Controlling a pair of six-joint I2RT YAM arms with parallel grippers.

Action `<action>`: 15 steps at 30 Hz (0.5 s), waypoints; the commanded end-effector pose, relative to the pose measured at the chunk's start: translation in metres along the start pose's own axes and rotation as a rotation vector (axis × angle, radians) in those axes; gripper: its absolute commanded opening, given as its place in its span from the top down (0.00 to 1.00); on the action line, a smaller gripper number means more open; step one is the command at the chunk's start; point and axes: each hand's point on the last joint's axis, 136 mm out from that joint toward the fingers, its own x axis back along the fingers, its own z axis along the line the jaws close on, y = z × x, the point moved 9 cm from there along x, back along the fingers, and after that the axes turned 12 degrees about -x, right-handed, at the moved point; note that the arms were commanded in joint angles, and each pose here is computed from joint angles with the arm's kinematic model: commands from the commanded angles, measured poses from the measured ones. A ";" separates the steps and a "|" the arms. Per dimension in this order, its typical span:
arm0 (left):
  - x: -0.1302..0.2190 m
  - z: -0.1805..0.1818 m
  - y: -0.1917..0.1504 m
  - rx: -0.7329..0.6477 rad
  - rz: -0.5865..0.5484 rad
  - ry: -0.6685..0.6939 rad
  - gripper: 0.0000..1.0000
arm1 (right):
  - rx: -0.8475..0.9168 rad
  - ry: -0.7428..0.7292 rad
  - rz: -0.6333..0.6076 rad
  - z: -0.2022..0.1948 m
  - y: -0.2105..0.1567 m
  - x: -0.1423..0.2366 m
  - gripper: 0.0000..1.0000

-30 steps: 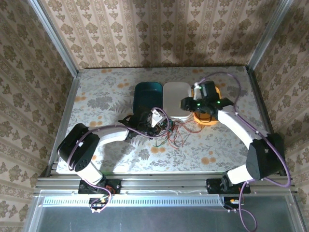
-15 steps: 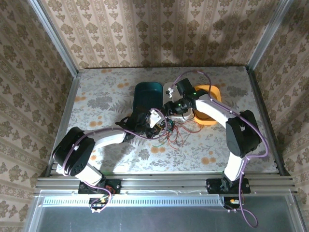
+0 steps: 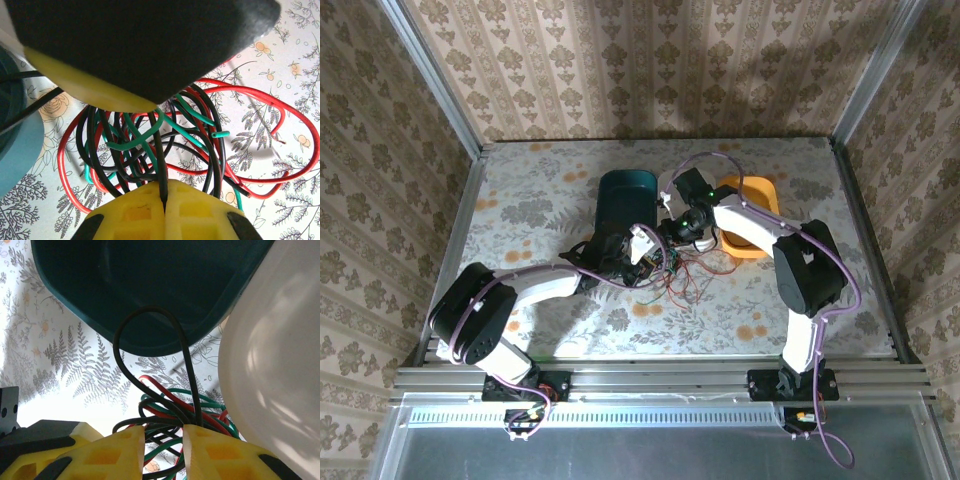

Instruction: Untangle the cables

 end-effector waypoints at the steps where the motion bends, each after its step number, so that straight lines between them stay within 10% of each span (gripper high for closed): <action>1: 0.006 -0.003 0.014 -0.029 -0.057 0.000 1.00 | 0.008 -0.033 0.002 0.000 0.003 -0.002 0.68; 15: 0.010 -0.006 0.012 -0.042 -0.047 -0.008 1.00 | 0.039 -0.115 0.006 0.002 0.002 -0.016 0.64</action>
